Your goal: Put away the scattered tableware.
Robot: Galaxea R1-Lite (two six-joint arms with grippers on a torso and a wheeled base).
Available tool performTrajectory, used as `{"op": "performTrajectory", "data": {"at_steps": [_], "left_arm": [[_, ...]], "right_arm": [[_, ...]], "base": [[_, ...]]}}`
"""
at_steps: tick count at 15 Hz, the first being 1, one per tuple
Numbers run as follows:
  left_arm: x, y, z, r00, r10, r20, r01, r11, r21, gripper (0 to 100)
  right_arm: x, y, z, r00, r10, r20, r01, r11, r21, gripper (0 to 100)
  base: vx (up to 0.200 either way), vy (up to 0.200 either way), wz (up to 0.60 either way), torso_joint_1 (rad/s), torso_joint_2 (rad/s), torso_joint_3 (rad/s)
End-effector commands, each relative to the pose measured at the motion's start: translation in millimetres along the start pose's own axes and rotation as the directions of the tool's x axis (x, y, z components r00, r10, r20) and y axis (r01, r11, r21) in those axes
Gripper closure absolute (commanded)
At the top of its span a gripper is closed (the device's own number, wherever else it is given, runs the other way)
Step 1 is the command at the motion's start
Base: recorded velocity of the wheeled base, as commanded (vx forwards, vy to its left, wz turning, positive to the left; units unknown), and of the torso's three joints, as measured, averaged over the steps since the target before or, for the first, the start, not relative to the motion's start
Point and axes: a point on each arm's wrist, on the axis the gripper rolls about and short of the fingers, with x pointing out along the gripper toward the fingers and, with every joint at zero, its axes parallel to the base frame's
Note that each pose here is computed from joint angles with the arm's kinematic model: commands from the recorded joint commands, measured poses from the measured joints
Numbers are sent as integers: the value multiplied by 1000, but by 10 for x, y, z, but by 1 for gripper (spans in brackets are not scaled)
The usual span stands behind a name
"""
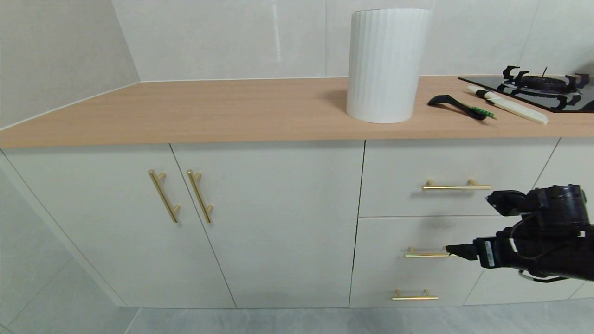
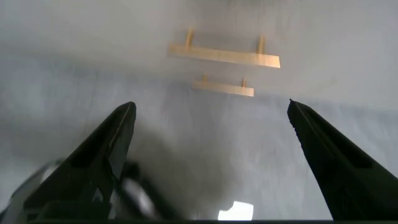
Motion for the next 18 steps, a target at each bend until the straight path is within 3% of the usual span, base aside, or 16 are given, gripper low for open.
{"op": "performTrajectory", "data": {"at_steps": [1,6,18], "left_arm": [[1,0,1,1000,0,-1,0,1000,-1,0],[1,0,1,1000,0,-1,0,1000,-1,0],[1,0,1,1000,0,-1,0,1000,-1,0]], "right_arm": [[616,-56,-263,995,1,-101,0,1000,8,0],[1116,-136,-445,998,-66,14,66,998,-9,0],[1419,-226,-429,974,-189,129,183,982,55,0]], "base": [[0,0,0,0,0,0],[0,0,0,0,0,0],[0,0,0,0,0,0]]}}
